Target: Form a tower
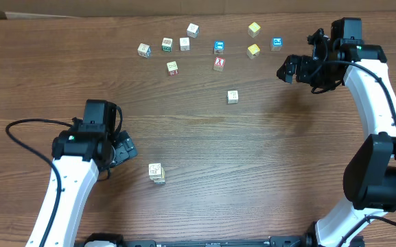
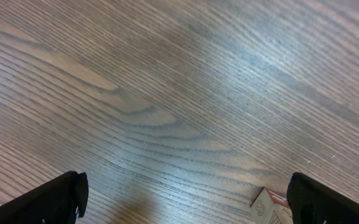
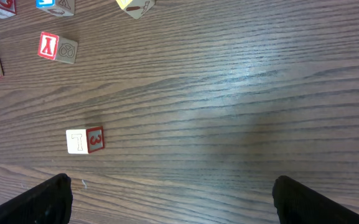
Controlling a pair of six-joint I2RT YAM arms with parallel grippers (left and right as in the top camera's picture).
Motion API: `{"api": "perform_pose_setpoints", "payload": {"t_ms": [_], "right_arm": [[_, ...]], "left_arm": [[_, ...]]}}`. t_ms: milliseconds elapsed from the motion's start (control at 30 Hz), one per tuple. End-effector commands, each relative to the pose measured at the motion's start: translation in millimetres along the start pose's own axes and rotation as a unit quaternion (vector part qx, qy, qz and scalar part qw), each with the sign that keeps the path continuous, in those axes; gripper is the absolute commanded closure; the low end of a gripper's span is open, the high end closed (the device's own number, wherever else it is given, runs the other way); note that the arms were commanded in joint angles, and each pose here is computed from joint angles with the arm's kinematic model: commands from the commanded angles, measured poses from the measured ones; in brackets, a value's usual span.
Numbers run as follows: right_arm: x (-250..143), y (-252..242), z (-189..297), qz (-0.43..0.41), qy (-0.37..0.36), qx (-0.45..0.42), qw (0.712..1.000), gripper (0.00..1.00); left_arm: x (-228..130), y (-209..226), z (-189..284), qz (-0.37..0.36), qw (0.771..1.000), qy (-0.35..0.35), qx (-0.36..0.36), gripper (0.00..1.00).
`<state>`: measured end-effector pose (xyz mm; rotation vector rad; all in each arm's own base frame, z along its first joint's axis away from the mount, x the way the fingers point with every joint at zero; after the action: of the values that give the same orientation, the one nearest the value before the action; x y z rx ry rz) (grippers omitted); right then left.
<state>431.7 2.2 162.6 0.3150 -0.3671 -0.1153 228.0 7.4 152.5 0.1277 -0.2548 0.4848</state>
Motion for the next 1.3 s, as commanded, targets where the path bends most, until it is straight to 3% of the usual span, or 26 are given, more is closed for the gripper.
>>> {"api": "perform_pose_setpoints", "payload": {"t_ms": [0,133,300,533,733,867,1267], "right_arm": [[9,6,15,0.006,-0.025,0.003,1.000,0.00],[9,6,15,0.006,-0.025,0.003,1.000,0.00],[9,6,15,0.006,-0.025,0.003,1.000,0.00],[9,6,15,0.006,-0.025,0.003,1.000,0.00],[9,6,15,0.006,-0.025,0.003,1.000,0.00],[9,6,15,0.006,-0.025,0.003,1.000,0.00],[9,6,15,0.006,-0.025,0.003,1.000,0.00]], "left_arm": [[9,8,19,0.002,0.999,-0.048,-0.001,0.00],[25,3,34,0.020,0.992,-0.121,-0.043,0.00],[56,-15,51,0.009,0.961,-0.251,-0.118,0.00],[74,-38,75,-0.047,0.869,-0.437,-0.226,0.00],[59,-31,69,-0.029,0.821,-0.510,-0.255,0.00],[45,-20,54,-0.017,0.805,-0.534,-0.257,0.00],[16,-4,26,-0.008,0.800,-0.545,-0.252,0.00]]}}
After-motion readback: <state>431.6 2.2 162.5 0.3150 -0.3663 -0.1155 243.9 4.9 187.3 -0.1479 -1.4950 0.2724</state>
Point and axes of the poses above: each gripper's point midway between its finger pads, its own z axis back along the fingers, its own y axis along the line the jaws close on, x = y × z, the point moved 4 cm from there along z, back along the fingers, and after that the axes turned 2 degrees about -z, right-handed, at the moved point
